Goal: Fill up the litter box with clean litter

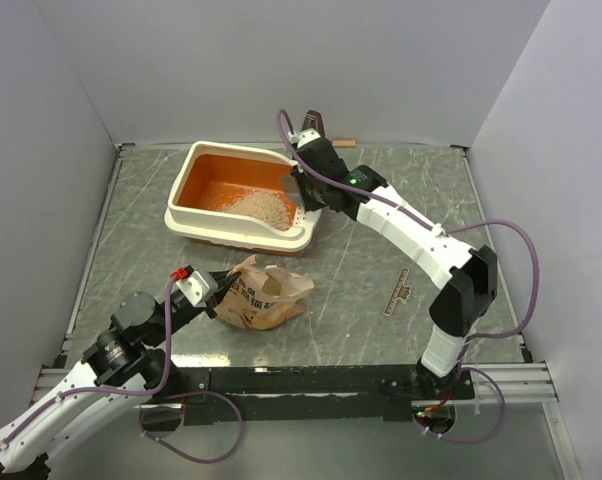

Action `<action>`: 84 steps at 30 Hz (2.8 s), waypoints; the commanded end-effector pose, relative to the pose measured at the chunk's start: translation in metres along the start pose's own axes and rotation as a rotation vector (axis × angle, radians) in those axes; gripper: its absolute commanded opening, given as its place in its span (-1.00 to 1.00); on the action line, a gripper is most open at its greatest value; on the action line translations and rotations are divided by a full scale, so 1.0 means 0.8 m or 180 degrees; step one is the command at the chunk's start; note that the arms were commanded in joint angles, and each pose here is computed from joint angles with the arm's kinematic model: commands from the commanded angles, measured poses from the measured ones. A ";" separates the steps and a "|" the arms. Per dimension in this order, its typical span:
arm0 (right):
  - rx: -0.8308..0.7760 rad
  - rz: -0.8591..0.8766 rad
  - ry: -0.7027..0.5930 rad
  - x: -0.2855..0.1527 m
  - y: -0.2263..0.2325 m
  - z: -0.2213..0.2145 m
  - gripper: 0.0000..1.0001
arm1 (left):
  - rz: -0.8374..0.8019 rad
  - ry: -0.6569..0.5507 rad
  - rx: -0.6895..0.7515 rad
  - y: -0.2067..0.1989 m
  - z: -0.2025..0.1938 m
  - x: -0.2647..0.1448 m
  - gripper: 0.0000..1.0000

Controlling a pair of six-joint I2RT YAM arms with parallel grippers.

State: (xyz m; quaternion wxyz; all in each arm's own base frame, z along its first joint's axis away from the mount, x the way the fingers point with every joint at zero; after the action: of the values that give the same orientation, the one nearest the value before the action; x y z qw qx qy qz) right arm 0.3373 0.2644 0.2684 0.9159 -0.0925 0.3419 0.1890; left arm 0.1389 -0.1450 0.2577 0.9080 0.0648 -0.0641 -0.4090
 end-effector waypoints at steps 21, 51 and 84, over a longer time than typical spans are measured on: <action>0.1163 -0.1161 -0.0559 -0.083 -0.175 -0.062 -1.00 | 0.0146 -0.0731 0.0059 0.013 0.067 -0.007 -0.98; 0.2322 -0.0894 0.0412 0.076 -0.233 -0.197 0.07 | 0.0144 -0.0627 0.0074 0.013 0.058 -0.002 -0.98; -0.0718 0.2662 -0.1645 -0.125 0.023 -0.131 0.52 | 0.0563 -0.0553 0.0285 0.044 0.112 -0.050 -0.98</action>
State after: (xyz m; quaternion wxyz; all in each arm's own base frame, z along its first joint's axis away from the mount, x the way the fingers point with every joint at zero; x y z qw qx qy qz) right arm 0.2115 0.2107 0.2119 0.8320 0.0526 0.2261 0.5038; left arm 0.1328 -0.1207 0.2689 0.9190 0.1100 -0.0396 -0.3766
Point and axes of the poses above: each gripper's point midway between its finger pads, its own x axis out along the fingers, its own y axis along the line the jaws close on, z = x × y, the point moved 5 cm from there along -x, back along the fingers
